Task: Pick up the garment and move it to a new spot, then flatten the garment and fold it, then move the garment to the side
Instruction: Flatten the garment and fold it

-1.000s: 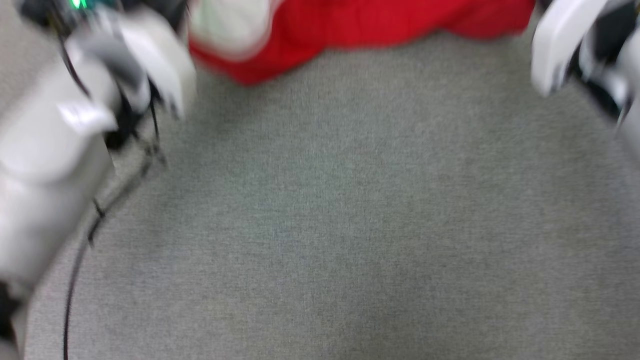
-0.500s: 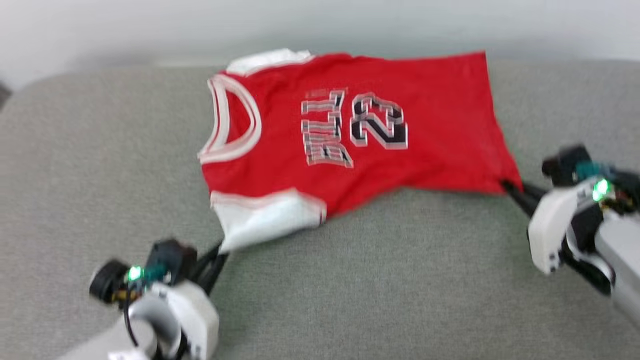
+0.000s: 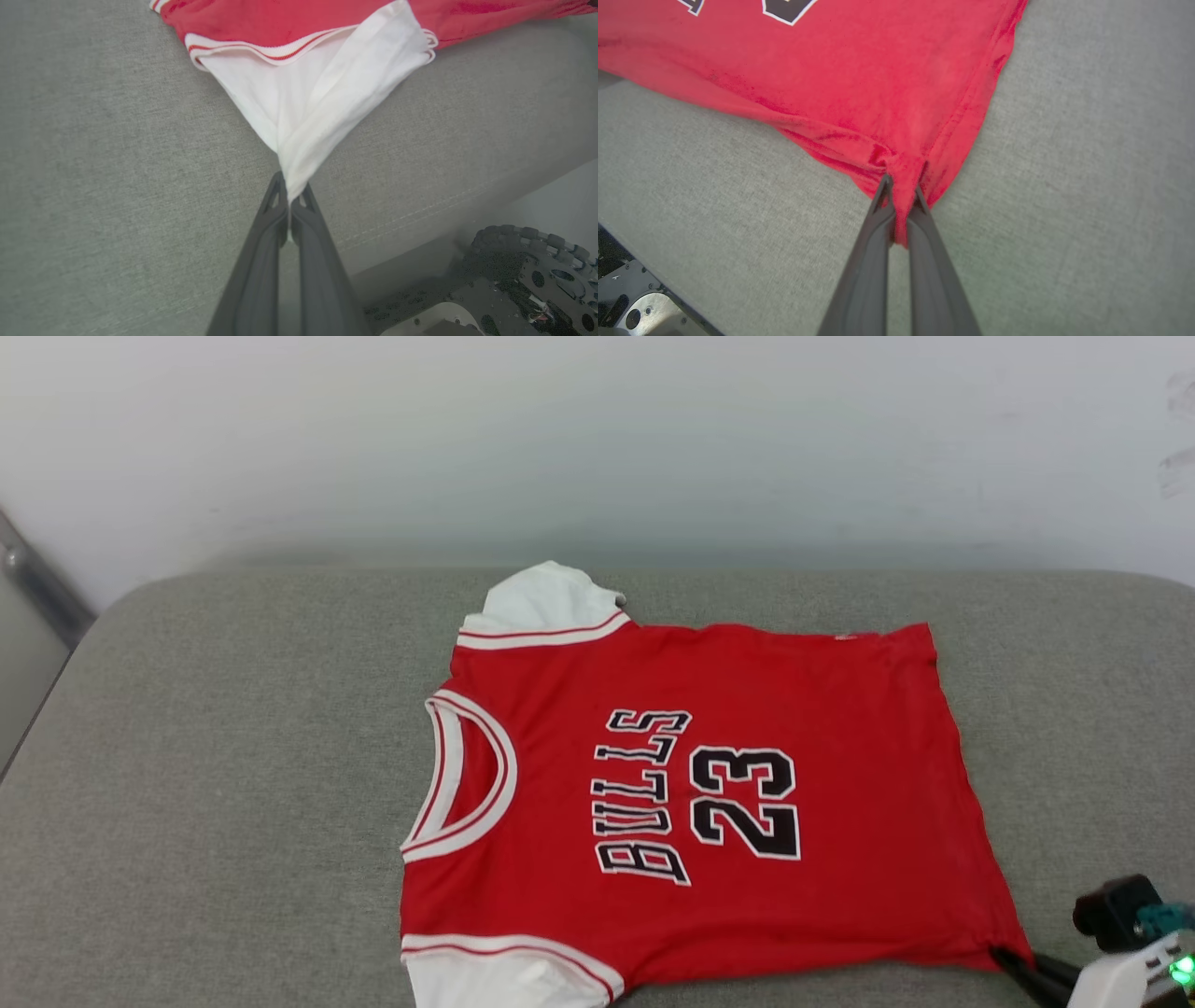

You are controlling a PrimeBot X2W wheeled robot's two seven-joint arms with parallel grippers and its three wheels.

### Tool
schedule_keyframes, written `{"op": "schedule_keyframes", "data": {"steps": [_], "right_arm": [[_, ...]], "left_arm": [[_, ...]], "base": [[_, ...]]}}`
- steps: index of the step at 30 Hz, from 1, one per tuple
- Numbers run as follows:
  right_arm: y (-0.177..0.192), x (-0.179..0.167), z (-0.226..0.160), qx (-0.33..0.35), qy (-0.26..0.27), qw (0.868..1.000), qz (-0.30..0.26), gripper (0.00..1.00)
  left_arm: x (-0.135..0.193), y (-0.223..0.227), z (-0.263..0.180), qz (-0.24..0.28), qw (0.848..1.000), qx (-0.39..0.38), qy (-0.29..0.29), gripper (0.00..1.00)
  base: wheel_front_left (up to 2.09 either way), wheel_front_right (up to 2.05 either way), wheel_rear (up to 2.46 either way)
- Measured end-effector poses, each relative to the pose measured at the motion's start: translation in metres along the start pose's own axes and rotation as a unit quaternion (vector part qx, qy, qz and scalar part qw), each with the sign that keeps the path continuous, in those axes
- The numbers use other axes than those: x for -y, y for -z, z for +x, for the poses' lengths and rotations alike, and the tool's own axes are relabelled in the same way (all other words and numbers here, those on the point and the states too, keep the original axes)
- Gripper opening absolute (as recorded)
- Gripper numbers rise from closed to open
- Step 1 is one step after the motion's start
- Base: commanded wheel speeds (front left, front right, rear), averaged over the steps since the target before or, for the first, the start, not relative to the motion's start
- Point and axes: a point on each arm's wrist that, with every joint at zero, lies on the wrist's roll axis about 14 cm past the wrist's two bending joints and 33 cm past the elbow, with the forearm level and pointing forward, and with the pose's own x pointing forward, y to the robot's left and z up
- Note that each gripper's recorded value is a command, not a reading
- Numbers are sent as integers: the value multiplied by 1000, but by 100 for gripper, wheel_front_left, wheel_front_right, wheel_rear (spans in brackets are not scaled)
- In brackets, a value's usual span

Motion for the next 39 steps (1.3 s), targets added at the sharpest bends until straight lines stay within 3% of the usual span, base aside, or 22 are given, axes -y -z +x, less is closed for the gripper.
{"op": "schedule_keyframes", "data": {"steps": [9,14,24,30,39], "right_arm": [[46,-14,-31,-44,2,998,43,0],[34,-11,-30,-26,13,998,47,0],[-17,0,-20,18,28,999,35,0],[-43,5,-5,24,28,999,27,0],[-44,27,27,-2,41,998,41,0]], "left_arm": [[14,41,-23,-40,998,-55,0,0],[9,34,-18,-31,999,-43,-3,0],[-25,-55,22,87,995,39,9,0],[-39,-98,59,141,989,49,21,0],[-68,-103,120,164,986,11,24,0]], "base": [[0,0,0],[0,0,0],[0,0,0],[0,0,0],[0,0,0]]}}
